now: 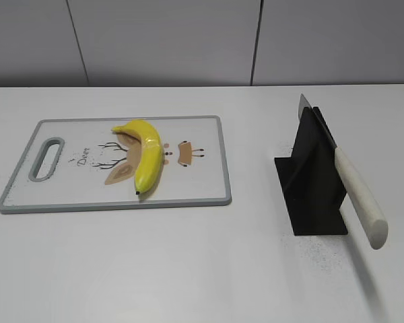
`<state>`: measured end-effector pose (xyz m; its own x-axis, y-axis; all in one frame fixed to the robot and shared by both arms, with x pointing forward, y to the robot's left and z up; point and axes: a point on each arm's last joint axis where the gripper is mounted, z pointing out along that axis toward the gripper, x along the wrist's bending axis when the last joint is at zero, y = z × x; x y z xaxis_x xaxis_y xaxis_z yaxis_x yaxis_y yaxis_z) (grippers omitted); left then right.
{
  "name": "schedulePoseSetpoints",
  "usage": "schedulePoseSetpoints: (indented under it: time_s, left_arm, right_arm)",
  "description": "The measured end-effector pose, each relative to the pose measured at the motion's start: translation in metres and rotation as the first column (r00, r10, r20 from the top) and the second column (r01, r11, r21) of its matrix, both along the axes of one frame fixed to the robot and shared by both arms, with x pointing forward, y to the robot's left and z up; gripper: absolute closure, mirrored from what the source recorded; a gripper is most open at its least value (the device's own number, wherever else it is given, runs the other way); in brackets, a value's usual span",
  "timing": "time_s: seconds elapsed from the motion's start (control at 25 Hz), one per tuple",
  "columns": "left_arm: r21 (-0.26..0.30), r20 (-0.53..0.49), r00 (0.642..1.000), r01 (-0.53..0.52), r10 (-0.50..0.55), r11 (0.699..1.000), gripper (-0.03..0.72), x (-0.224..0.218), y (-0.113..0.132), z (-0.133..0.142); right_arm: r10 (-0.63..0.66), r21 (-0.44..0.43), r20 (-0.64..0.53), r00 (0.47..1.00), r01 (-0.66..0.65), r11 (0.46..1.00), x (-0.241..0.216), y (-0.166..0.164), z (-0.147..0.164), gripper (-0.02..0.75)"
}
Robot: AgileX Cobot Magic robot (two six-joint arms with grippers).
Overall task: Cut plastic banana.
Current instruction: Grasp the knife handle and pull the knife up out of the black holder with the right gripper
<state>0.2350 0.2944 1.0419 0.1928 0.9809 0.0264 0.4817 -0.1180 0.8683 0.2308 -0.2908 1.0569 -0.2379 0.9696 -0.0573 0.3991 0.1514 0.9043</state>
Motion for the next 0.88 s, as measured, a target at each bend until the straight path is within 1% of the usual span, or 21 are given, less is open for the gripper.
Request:
schedulePoseSetpoints:
  time_s: [0.88]
  left_arm:
    - [0.000,0.000,1.000,0.000,0.000,1.000,0.174,0.0000,0.0000,0.0000]
  right_arm:
    - [0.000,0.000,0.000,1.000,0.000,1.000,0.0000,0.0000,0.0000,0.165]
